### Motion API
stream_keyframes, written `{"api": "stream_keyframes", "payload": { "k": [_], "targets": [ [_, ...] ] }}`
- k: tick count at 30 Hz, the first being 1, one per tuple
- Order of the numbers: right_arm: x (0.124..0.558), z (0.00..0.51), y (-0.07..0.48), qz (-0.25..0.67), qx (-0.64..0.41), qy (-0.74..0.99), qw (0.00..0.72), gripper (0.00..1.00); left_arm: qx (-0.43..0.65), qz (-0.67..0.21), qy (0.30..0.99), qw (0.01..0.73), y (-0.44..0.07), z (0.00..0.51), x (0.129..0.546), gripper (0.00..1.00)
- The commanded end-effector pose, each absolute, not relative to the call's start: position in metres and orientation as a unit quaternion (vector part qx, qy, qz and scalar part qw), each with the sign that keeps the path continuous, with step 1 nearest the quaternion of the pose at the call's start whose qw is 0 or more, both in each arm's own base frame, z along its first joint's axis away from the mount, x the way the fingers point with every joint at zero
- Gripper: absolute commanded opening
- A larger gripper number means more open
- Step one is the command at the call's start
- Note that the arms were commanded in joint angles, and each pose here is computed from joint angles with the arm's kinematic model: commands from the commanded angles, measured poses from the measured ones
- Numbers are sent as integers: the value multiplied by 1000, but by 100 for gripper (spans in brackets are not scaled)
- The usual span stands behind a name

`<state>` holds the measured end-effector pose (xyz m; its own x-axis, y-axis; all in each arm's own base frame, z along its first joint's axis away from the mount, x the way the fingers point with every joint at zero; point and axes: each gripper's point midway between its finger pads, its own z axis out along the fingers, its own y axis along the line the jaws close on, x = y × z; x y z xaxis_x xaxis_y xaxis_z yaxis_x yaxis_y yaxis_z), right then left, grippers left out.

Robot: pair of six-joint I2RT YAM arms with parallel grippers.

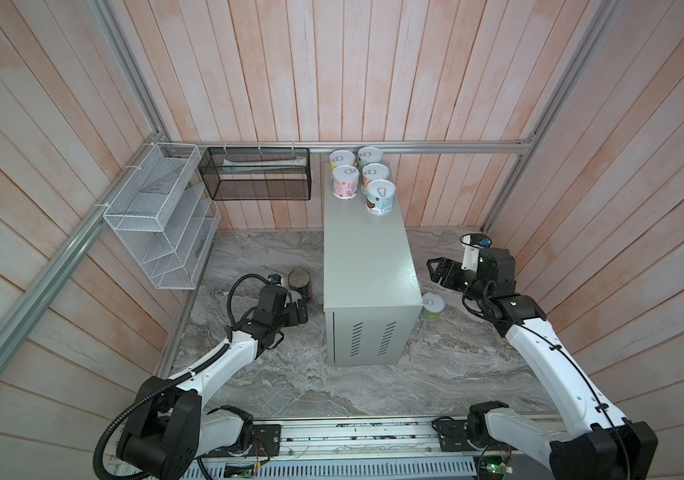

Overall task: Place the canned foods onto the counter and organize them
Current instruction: 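Withdraw the right gripper down to the floor cans beside the cabinet, then lower the right gripper over the yellow-green can among the floor cans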

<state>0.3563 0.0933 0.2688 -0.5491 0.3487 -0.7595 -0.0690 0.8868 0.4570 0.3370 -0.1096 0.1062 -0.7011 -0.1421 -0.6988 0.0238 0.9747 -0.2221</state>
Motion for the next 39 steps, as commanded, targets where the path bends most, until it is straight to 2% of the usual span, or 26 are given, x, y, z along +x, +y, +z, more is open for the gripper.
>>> {"api": "stream_keyframes", "payload": {
  "k": [1,6,21,28,33,39],
  "targets": [
    [360,273,95,231,79,847,472,85,-44,-102,912,395,-105,102,341,100],
    [360,259,87,204,87,858,463,85,-49,-100,911,397,-105,99,344,100],
    [361,146,48,116,150,921,341,89,-47,-103,913,393,-107,92,344,100],
    [359,105,59,136,140,939,284,89,-44,-126,910,392,-113,92,340,100],
    [361,90,62,140,142,942,270,89,-38,-152,902,402,-119,100,336,100],
    [366,81,64,142,138,945,260,89,-56,-110,914,385,-103,94,331,100]
  ]
}}
